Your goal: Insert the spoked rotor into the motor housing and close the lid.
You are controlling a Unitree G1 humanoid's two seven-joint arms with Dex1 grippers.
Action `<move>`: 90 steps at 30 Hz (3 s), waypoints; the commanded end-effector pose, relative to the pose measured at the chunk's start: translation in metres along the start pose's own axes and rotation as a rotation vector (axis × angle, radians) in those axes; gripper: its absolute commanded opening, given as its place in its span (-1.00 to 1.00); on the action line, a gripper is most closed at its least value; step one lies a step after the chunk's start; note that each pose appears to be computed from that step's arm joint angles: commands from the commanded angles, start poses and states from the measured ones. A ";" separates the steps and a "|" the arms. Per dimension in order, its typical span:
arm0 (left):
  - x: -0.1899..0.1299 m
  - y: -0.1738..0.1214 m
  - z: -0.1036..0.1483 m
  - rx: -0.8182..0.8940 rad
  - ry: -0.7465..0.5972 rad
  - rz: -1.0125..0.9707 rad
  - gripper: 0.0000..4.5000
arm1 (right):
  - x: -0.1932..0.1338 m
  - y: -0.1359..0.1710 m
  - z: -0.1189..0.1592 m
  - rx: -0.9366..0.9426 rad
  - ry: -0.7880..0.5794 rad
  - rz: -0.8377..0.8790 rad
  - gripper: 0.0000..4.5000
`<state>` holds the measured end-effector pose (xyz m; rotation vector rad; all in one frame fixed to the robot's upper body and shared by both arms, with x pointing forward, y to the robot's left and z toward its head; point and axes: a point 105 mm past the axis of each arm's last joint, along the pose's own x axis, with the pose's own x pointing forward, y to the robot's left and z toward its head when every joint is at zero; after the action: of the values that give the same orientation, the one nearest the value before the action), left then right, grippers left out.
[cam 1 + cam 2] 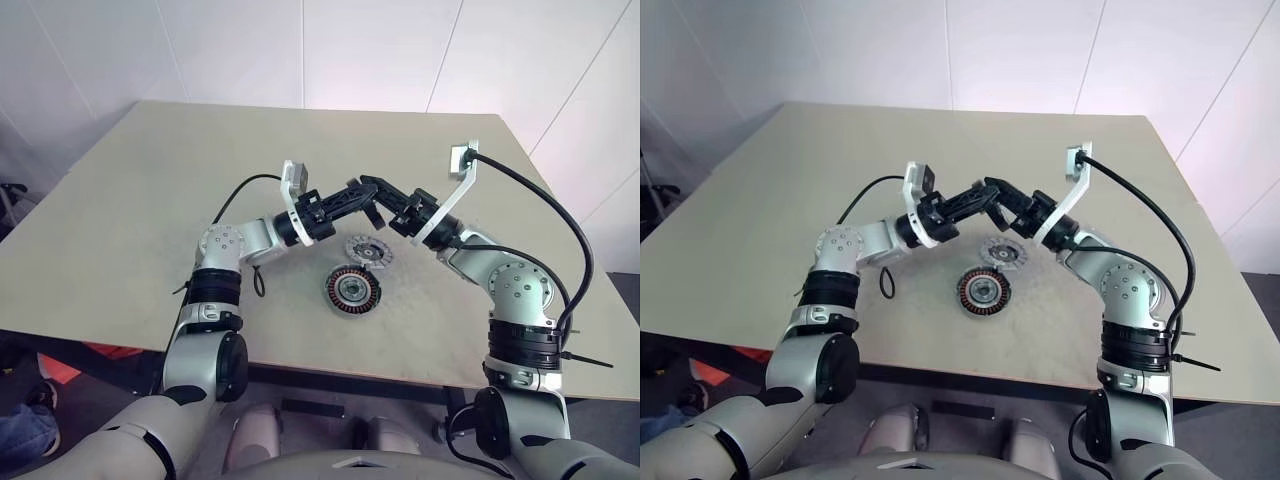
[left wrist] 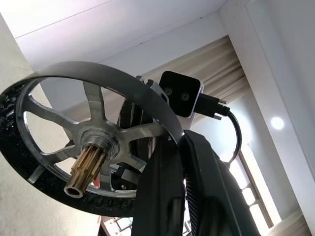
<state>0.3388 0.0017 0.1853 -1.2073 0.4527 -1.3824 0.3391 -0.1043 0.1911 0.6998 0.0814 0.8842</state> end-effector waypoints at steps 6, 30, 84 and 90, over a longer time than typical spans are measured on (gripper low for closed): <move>0.006 -0.013 0.003 0.048 0.008 -0.044 -1.00 | -0.011 -0.001 0.029 -0.061 -0.074 -0.014 -1.00; 0.013 -0.049 0.008 0.018 0.002 -0.202 -1.00 | -0.021 0.023 0.040 -0.029 -0.101 0.100 -0.14; 0.014 -0.028 0.006 0.160 -0.019 -0.094 -1.00 | -0.017 0.030 0.007 -0.062 0.009 0.137 -0.87; 0.011 -0.021 0.007 0.123 -0.021 -0.068 -0.24 | -0.016 0.030 0.007 -0.067 0.009 0.136 -0.87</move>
<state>0.3300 -0.0033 0.2082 -1.1555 0.3184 -1.4701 0.3226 -0.1226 0.1941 0.6587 0.0551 0.8999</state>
